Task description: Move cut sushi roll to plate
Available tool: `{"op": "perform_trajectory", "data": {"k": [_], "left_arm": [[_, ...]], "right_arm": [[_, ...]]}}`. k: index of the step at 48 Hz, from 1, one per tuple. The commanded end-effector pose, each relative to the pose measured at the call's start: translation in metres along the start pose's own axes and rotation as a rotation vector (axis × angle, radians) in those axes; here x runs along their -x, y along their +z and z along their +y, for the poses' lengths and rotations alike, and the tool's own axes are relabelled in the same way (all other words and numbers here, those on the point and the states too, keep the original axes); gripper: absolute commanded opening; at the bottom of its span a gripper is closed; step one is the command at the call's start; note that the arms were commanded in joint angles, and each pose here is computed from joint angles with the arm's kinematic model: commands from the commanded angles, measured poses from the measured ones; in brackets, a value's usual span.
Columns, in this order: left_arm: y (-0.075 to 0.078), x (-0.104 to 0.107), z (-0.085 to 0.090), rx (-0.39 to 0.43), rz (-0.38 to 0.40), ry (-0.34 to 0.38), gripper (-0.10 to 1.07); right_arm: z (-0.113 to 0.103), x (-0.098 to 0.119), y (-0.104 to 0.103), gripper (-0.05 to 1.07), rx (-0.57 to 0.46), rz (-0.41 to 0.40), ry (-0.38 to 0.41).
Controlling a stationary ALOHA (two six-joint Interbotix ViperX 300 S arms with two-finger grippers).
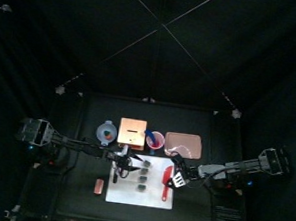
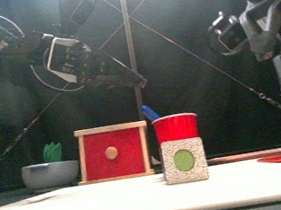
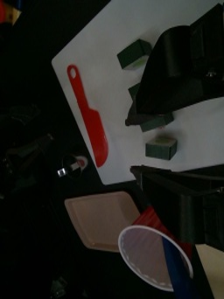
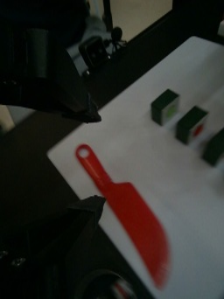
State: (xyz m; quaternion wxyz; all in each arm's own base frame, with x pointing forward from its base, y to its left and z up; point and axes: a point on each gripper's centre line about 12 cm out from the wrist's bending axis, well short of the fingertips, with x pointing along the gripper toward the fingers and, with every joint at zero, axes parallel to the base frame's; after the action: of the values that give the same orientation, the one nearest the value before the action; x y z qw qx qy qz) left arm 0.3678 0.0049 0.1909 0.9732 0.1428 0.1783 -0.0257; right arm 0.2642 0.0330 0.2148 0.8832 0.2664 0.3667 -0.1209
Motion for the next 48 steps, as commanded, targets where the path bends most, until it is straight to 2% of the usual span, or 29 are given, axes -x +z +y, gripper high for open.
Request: {"op": "perform_trajectory", "data": {"k": [1,5,10,16,23,29,30,31,41,48], "left_arm": [[0.008,0.01,0.008,0.046,-0.033,0.036,0.8],[0.009,0.019,0.01,0.067,-0.041,0.05,0.8],[0.013,0.033,0.012,0.076,-0.067,0.06,0.8],[0.01,0.048,0.012,0.108,-0.074,0.071,0.8],[0.0,0.053,0.011,0.176,-0.049,0.088,0.8],[-0.002,0.053,0.012,0.176,-0.044,0.093,0.8],[-0.003,0.053,0.013,0.176,-0.043,0.095,0.8],[0.003,0.052,0.015,0.173,-0.056,0.097,0.8],[0.003,0.052,0.015,0.172,-0.058,0.097,0.8],[0.0,0.052,0.014,0.169,-0.05,0.096,0.8]], "right_arm": [[0.003,0.007,0.017,0.97,0.146,-0.095,0.0],[0.0,0.008,0.025,0.97,0.268,-0.152,-0.024],[0.003,0.011,0.033,0.97,0.368,-0.207,-0.025],[0.003,0.009,0.034,0.97,0.415,-0.225,-0.016],[-0.001,0.007,0.036,0.97,0.408,-0.226,-0.021],[-0.001,0.005,0.035,0.97,0.407,-0.224,-0.013],[0.001,-0.004,0.03,0.97,0.419,-0.201,0.005],[-0.001,-0.007,0.032,0.97,0.392,-0.197,-0.002],[-0.005,-0.026,0.045,0.97,0.243,-0.153,-0.029],[-0.002,-0.044,0.065,0.97,0.211,-0.152,-0.055]]}}
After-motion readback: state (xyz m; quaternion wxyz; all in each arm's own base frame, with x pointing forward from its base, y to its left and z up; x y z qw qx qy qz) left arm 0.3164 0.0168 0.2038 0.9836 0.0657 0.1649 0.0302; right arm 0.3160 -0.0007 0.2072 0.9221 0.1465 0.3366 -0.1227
